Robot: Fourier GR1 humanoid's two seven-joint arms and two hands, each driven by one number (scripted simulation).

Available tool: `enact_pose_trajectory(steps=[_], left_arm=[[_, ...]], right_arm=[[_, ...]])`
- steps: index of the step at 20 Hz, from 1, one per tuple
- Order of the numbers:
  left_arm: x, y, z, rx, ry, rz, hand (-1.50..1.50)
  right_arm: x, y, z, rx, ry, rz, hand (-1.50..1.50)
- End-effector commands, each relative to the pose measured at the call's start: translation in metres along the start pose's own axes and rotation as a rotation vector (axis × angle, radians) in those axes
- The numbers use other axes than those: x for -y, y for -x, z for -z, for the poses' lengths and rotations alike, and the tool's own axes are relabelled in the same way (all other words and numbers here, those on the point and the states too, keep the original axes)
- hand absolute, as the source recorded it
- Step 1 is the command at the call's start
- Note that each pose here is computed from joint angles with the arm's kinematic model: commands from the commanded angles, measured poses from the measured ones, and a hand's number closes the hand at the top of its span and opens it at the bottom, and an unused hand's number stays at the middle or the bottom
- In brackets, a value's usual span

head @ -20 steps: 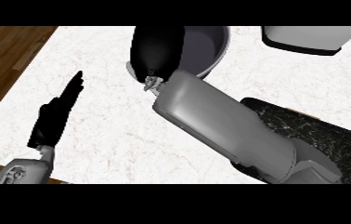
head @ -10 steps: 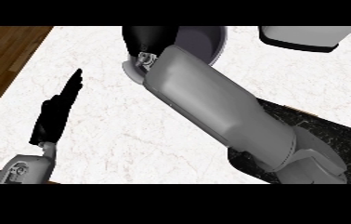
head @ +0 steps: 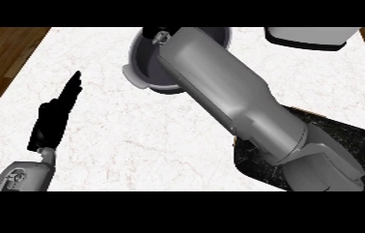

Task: Pick the squash from the tray and place it in the pot

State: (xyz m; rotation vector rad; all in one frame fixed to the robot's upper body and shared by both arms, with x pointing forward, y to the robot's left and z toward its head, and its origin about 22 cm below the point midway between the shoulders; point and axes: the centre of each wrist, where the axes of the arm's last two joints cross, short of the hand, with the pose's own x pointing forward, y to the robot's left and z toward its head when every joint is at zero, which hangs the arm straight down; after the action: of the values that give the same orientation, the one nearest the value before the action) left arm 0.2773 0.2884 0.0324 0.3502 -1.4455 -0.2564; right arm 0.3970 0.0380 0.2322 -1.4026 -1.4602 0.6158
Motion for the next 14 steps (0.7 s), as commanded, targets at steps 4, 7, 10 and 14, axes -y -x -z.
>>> enact_pose_trajectory(steps=[4, 7, 10, 14], left_arm=[[0.004, 0.006, -0.012, 0.015, -0.012, -0.012, 0.00], [-0.001, 0.003, -0.009, 0.029, -0.022, 0.000, 0.00], [-0.008, 0.003, -0.007, 0.017, -0.011, -0.001, 0.00], [-0.001, 0.001, -0.006, 0.031, 0.005, -0.007, 0.00]], right_arm=[[-0.026, 0.023, 0.023, -0.121, 0.003, 0.069, 1.50], [-0.043, 0.038, 0.028, -0.114, -0.007, 0.017, 1.50], [-0.061, 0.060, 0.032, -0.117, -0.033, -0.036, 1.50], [-0.062, 0.062, 0.034, -0.171, -0.070, 0.077, 1.50]])
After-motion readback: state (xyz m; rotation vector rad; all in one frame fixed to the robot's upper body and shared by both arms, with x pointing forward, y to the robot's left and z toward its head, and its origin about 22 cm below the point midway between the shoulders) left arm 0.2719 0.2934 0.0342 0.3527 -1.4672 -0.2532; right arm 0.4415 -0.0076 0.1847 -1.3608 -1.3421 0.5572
